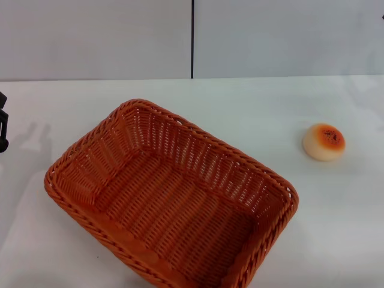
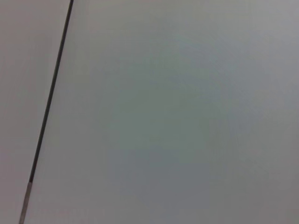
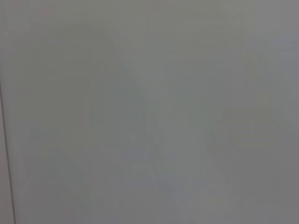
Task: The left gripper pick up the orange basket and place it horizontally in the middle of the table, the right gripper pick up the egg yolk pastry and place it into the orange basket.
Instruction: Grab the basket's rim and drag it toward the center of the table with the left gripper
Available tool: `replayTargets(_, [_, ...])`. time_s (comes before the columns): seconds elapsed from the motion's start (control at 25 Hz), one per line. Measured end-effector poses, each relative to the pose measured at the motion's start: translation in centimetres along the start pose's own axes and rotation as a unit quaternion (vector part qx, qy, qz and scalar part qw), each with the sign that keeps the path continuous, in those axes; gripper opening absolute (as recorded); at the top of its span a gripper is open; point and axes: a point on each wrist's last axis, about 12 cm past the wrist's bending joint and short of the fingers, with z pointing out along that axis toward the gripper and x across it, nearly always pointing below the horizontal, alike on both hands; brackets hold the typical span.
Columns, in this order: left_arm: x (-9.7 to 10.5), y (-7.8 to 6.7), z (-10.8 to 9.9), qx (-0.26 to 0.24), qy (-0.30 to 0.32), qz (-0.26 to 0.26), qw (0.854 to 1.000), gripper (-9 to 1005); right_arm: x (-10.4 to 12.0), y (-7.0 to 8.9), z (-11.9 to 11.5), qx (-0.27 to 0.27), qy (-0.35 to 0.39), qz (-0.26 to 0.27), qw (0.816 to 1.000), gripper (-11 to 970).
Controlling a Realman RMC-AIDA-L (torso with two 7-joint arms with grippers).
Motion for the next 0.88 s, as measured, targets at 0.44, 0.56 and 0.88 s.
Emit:
replayTargets(0.44, [0.11, -0.41, -0.12, 0.003, -0.003, -0.009, 1.0, 252, 0.23, -0.27, -0.48, 0.005, 0.005, -0.005, 1.0, 342])
replayTargets(0.56, [0.13, -0.47, -0.11, 0.003, -0.003, -0.011, 1.0, 252, 0.26, -0.37, -0.58, 0.009, 0.005, -0.003, 1.0, 243])
replayTargets(0.88, [-0.14, -0.4, -0.1, 0.005, -0.012, -0.008, 1.0, 250, 0.14, -0.6, -0.68, 0.012, 0.003, -0.003, 1.0, 38])
